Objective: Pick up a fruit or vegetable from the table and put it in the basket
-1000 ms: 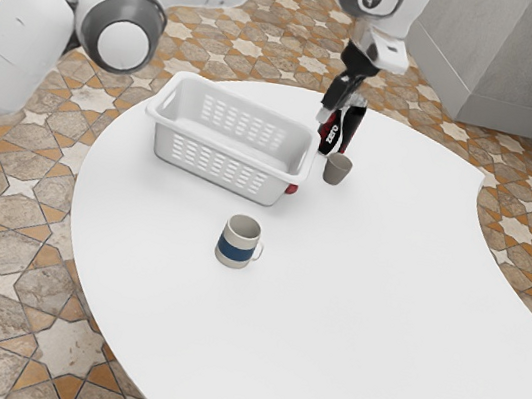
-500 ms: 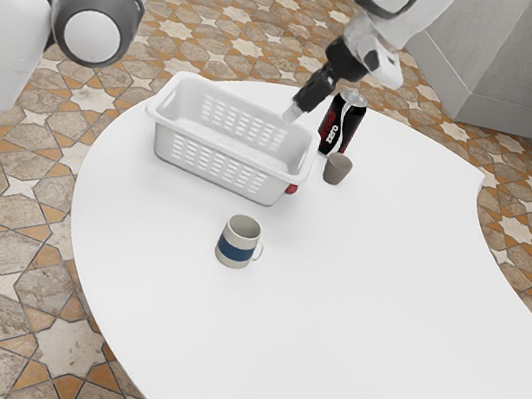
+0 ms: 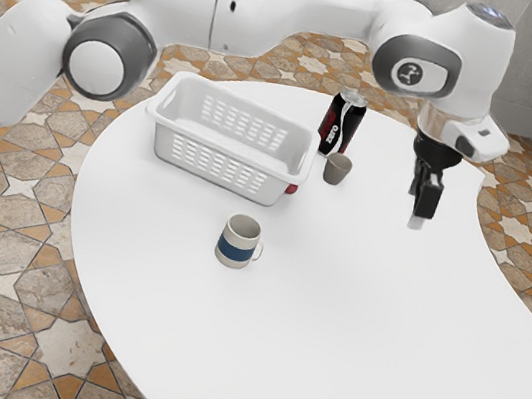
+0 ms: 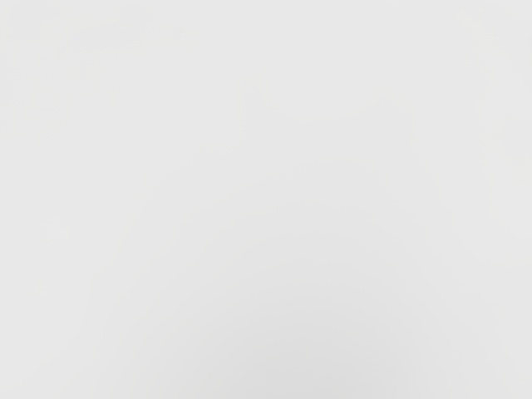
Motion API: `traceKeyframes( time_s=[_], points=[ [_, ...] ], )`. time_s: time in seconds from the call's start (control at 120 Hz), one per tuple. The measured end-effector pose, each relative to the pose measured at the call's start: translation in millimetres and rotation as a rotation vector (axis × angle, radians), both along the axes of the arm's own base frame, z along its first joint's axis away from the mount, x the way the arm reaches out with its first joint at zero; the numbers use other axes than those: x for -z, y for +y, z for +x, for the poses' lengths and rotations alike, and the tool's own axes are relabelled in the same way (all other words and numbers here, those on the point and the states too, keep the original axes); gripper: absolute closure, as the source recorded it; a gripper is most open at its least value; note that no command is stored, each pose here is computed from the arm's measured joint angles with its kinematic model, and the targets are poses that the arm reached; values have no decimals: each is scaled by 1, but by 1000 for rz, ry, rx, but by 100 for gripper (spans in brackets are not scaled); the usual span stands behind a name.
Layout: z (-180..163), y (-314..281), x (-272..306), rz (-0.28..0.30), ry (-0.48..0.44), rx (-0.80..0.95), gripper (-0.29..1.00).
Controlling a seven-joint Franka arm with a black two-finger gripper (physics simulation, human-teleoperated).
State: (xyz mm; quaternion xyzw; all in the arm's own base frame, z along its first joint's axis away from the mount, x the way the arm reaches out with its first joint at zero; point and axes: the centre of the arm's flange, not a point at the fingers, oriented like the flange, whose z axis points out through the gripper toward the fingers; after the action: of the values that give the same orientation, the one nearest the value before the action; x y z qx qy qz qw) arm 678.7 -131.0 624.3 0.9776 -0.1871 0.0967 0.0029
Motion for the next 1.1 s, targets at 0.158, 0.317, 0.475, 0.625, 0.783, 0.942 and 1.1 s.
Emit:
traceKeyframes(
  time_s=[0.158, 0.317, 0.475, 0.625, 0.783, 0.942, 1.1],
  points=[
    [21, -14, 28, -35, -29, -58, 0],
    [43, 66, 42, -13, -52, -241, 0],
    [50, 100, 50, -14, -57, -331, 0],
    [51, 100, 50, -16, -63, -360, 0],
    [46, 72, 53, -11, -28, -344, 0],
    [42, 58, 57, -5, -1, -342, 0],
    [40, 44, 64, 0, 28, -335, 0]
  ],
)
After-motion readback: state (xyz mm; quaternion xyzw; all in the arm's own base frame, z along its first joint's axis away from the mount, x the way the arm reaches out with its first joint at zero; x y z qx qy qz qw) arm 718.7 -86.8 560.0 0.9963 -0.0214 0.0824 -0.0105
